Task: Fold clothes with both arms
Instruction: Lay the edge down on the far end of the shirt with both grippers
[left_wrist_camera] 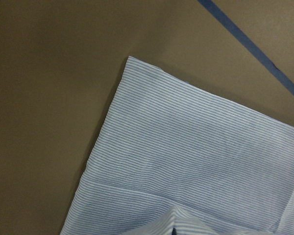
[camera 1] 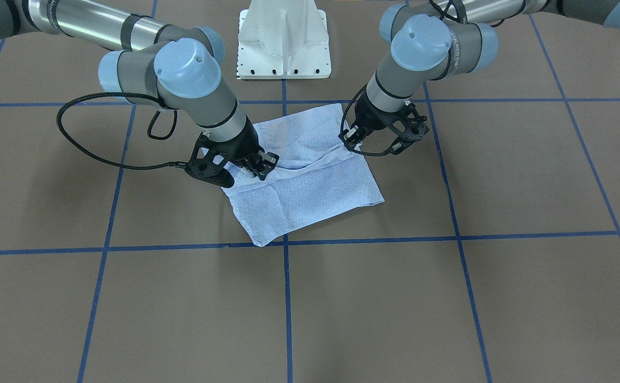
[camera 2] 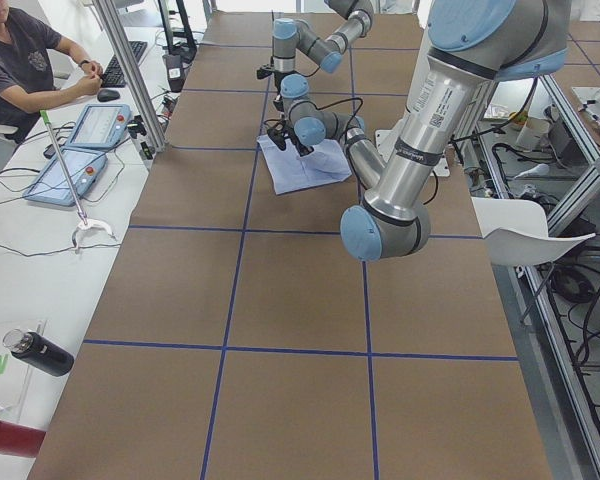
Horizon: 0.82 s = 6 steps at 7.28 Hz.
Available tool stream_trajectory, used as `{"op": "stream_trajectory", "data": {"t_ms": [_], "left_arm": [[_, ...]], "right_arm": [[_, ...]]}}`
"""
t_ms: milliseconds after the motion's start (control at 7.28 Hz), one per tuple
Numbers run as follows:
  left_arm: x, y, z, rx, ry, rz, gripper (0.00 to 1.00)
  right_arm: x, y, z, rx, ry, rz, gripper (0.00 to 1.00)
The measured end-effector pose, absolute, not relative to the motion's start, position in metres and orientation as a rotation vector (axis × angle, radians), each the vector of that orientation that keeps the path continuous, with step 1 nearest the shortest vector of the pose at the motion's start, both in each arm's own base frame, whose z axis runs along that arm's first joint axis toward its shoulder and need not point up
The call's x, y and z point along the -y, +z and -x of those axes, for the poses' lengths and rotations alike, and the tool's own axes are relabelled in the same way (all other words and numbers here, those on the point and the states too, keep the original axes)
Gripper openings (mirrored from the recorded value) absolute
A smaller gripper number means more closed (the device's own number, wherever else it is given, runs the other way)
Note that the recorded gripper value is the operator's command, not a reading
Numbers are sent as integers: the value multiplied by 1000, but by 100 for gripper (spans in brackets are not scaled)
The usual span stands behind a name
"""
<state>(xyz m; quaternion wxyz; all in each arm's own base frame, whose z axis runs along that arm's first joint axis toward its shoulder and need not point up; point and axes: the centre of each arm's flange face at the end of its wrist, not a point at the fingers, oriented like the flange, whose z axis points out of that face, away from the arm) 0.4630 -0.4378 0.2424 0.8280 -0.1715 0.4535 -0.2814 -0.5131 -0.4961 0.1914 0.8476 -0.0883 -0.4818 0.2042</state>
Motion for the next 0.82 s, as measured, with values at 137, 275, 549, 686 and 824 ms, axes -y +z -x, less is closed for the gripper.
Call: {"op": "stream_trajectory", "data": {"t_ms": [137,275,549,686,824], "left_arm": [[439,245,-463,-958,-601,364,0],[441,247,-462,-956,-605,362,0],[446,250,-457,-951,-616,358,72],[449,251,-454,-952,-621,354,90],[451,251,-451,-954,-624,349,99]], "right_arm": [[503,188,518,1009,439,175,0],[511,187,526,998,446,168,39],[522,191,538,1002,451,159,99],[526,194,542,1009,453,154,99],[530,195,542,1013,457,151,99]]}}
